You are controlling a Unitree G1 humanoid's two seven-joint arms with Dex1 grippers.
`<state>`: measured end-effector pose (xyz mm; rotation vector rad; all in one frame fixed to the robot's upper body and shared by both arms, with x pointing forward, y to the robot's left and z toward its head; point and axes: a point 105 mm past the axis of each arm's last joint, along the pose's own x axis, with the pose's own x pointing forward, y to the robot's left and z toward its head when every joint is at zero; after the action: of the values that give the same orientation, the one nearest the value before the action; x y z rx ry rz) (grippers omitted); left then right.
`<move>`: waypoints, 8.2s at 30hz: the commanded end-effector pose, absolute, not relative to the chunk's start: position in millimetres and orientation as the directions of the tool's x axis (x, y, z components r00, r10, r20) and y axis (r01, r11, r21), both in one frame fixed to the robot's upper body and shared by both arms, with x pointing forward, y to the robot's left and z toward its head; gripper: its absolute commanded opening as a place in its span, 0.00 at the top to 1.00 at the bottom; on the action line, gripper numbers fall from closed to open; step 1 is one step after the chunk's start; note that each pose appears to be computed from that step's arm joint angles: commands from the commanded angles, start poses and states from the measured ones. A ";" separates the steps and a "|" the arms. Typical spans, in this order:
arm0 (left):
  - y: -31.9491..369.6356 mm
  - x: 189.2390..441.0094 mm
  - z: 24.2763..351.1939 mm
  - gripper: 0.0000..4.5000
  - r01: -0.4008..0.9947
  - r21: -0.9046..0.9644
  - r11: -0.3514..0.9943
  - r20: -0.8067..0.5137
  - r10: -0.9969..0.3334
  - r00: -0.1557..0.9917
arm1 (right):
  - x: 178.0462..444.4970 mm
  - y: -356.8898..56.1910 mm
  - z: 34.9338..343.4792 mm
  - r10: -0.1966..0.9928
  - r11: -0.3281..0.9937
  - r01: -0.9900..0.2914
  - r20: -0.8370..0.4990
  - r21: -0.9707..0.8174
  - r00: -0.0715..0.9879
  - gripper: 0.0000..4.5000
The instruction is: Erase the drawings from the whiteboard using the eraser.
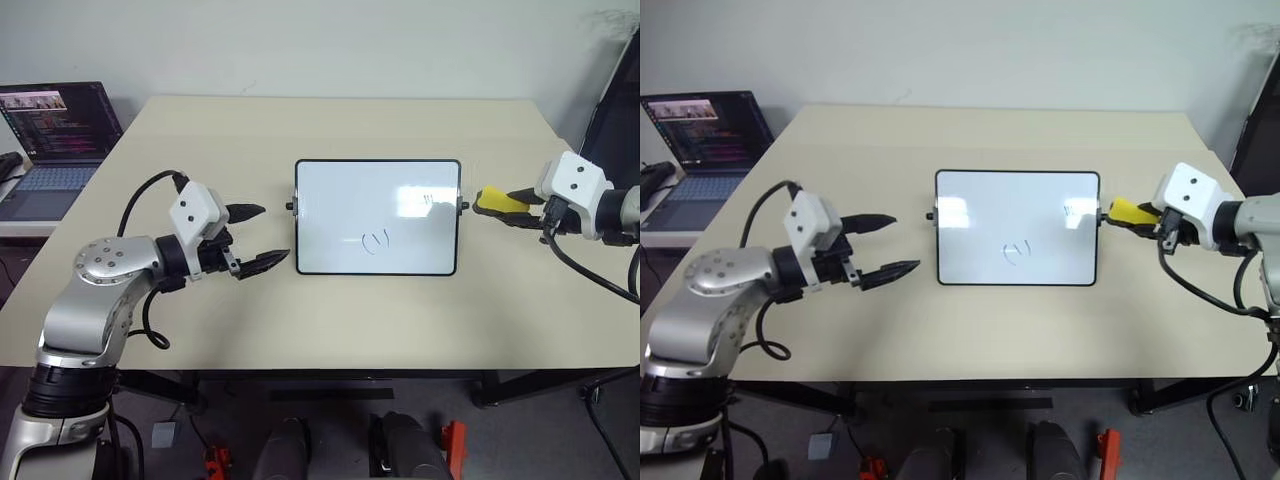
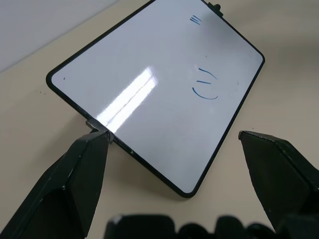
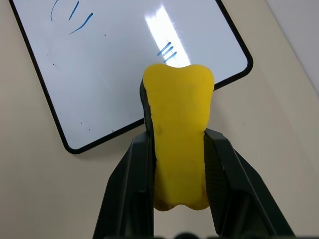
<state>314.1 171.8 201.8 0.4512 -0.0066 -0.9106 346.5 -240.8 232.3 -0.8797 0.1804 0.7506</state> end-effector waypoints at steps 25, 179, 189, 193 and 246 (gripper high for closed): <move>171.3 314.8 205.1 0.00 0.754 0.431 0.496 -0.196 -0.764 0.615 | 349.2 -222.2 251.8 0.582 0.378 -0.634 -0.360 -0.675 0.729 0.78; 168.4 323.1 170.5 0.00 0.755 0.403 0.518 -0.239 -0.737 0.633 | 409.0 -78.0 170.8 0.403 -0.136 -0.508 -0.516 -0.851 0.756 0.78; 166.4 323.7 170.8 0.00 0.759 0.404 0.510 -0.240 -0.742 0.626 | 396.2 -73.6 154.0 0.413 -0.181 -0.555 -0.575 -0.812 0.706 0.78; 166.1 323.5 170.9 0.00 0.760 0.404 0.509 -0.240 -0.743 0.625 | 377.1 -66.2 129.9 0.422 -0.258 -0.611 -0.656 -0.748 0.625 0.78; 165.1 325.7 174.6 0.00 0.751 0.414 0.514 -0.230 -0.739 0.633 | 412.4 -67.2 176.7 0.373 -0.186 -0.480 -0.514 -0.857 0.773 0.78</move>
<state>325.5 167.8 160.5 0.4833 0.0792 -0.8995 401.8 -52.5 165.9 -1.5909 0.0745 0.8547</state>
